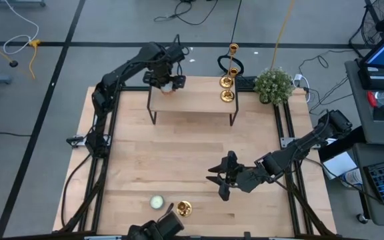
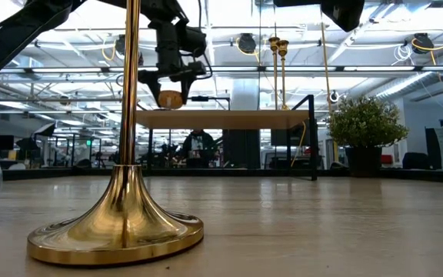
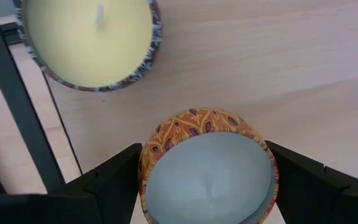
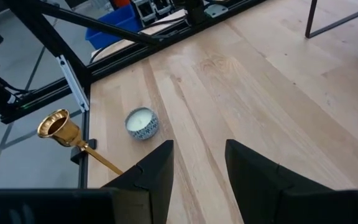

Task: Pick & Place candle stick holders
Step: Put the yellow patterned scented candle on the shelf aligned with the black patterned scented candle

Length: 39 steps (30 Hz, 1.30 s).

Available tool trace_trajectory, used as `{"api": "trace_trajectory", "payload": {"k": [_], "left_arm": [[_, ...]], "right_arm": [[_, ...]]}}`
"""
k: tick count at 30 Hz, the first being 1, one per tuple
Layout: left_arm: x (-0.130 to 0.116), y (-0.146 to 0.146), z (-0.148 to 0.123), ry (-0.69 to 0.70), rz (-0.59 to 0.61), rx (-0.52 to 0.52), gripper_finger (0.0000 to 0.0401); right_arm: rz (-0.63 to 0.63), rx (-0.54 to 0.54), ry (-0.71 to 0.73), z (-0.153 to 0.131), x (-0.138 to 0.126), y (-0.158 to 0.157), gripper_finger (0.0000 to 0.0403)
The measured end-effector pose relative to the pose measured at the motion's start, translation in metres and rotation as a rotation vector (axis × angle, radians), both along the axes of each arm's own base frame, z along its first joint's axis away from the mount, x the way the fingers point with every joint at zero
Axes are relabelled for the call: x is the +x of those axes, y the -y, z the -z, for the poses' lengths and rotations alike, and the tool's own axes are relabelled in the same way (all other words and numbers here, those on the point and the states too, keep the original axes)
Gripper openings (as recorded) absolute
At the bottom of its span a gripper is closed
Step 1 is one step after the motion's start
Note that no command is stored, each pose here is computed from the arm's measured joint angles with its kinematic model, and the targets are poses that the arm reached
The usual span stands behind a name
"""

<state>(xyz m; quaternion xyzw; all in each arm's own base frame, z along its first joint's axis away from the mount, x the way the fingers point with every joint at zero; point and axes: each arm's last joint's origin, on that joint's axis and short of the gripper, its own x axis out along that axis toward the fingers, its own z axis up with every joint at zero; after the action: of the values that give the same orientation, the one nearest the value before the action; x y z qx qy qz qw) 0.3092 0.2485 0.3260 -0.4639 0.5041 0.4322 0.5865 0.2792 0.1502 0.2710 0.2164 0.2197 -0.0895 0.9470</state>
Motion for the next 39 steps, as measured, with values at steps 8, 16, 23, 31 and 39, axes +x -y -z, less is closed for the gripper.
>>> {"api": "trace_trajectory", "payload": {"k": [8, 16, 23, 31, 39], "left_arm": [[-0.002, 0.001, 0.024, -0.083, -0.003, -0.052, 0.0305], [-0.001, 0.005, 0.029, -0.105, 0.022, -0.056, 0.0312], [-0.002, 0.003, 0.029, -0.1, 0.023, -0.066, 0.0309], [-0.002, 0.003, 0.032, -0.117, 0.041, -0.062, 0.0335], [-0.01, 0.005, 0.017, -0.101, 0.047, -0.019, 0.031]], "right_arm": [[-0.007, 0.001, -0.003, 0.0, -0.002, -0.002, 0.0144], [0.002, 0.011, -0.022, 0.002, -0.003, -0.003, 0.0144], [0.001, 0.01, -0.022, 0.002, -0.003, -0.003, 0.0144], [0.003, 0.011, -0.021, 0.002, -0.003, -0.002, 0.0144], [0.003, 0.012, -0.021, 0.002, -0.003, -0.002, 0.0144]]}}
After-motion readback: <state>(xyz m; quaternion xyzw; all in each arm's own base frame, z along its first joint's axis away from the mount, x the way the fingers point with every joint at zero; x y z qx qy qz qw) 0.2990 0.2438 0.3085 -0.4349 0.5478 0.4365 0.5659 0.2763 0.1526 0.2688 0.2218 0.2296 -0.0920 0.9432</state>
